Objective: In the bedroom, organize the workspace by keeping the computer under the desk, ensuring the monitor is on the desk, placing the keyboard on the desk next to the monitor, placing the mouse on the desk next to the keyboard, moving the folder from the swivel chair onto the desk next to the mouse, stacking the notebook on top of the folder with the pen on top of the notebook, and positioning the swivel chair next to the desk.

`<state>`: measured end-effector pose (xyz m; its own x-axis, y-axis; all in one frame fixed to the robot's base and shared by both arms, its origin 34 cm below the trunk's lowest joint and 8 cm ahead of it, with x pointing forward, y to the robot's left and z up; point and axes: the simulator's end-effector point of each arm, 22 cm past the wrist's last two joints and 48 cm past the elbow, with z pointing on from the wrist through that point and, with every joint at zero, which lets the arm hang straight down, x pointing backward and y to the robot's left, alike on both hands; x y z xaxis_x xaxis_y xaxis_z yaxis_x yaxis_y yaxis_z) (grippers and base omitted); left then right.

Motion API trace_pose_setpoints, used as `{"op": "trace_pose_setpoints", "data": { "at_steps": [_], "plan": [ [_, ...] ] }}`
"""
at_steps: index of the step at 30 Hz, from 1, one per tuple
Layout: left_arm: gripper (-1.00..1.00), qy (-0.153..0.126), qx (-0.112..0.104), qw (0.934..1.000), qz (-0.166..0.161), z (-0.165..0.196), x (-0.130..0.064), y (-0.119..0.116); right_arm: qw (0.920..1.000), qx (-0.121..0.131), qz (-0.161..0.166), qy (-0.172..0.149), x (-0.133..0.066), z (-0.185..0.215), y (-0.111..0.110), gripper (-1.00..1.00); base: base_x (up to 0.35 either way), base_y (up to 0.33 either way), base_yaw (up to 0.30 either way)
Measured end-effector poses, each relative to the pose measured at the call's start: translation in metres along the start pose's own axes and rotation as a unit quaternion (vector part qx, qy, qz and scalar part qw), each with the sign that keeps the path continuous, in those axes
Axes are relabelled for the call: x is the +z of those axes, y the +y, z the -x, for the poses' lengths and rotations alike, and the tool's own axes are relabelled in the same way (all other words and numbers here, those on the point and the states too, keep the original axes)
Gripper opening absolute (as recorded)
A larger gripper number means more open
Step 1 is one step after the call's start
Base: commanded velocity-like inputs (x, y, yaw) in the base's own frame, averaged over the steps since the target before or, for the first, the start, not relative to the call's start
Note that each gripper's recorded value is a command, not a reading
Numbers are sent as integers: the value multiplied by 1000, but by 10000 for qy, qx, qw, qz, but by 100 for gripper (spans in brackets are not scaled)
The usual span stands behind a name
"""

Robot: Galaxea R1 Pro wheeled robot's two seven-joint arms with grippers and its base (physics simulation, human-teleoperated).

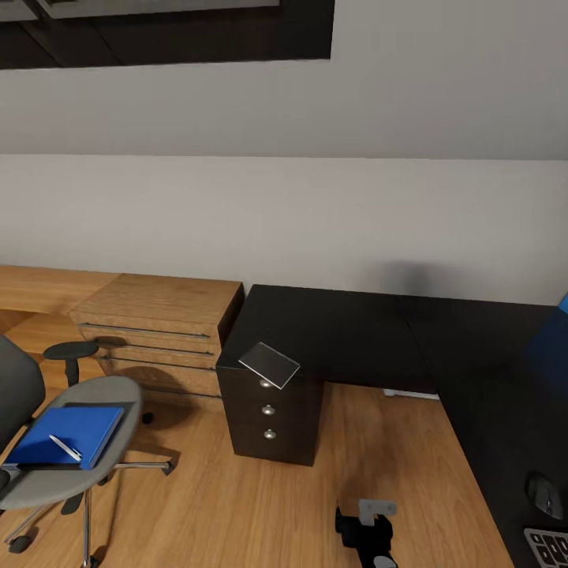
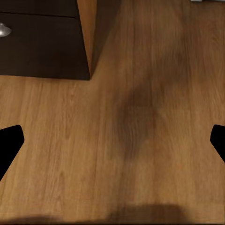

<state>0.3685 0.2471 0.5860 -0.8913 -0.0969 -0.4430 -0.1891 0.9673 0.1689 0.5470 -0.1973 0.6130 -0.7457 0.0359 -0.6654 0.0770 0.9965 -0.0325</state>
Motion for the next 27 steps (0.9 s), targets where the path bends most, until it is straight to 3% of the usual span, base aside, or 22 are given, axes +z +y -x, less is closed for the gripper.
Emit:
{"op": "trace_pose_setpoints", "data": {
  "at_steps": [8, 11, 12, 19, 27],
  "plan": [
    [100, 53, 32, 10000, 20, -8, 0, 2, 10000, -6, 29, 26, -1, -3, 1, 100, 0, 0, 0],
    [100, 46, 28, 10000, 23, -8, 0, 2, 10000, 26, 36, -73, -1, 2, 2, 100, 0, 0, 0],
    [100, 42, 21, 10000, 26, -8, 0, 2, 9993, 94, 38, -356, -2, 13, 3, 100, 0, 0, 0],
    [100, 42, 12, 10000, 28, -9, 0, 2, 9983, 141, 19, -561, -4, 19, 1, 100, 0, 1, 0],
    [100, 74, 19, 10000, 30, -11, 0, 2, 9981, 149, 28, -592, -5, 20, 3, 100, -84, 213, 182]
  ]
}}
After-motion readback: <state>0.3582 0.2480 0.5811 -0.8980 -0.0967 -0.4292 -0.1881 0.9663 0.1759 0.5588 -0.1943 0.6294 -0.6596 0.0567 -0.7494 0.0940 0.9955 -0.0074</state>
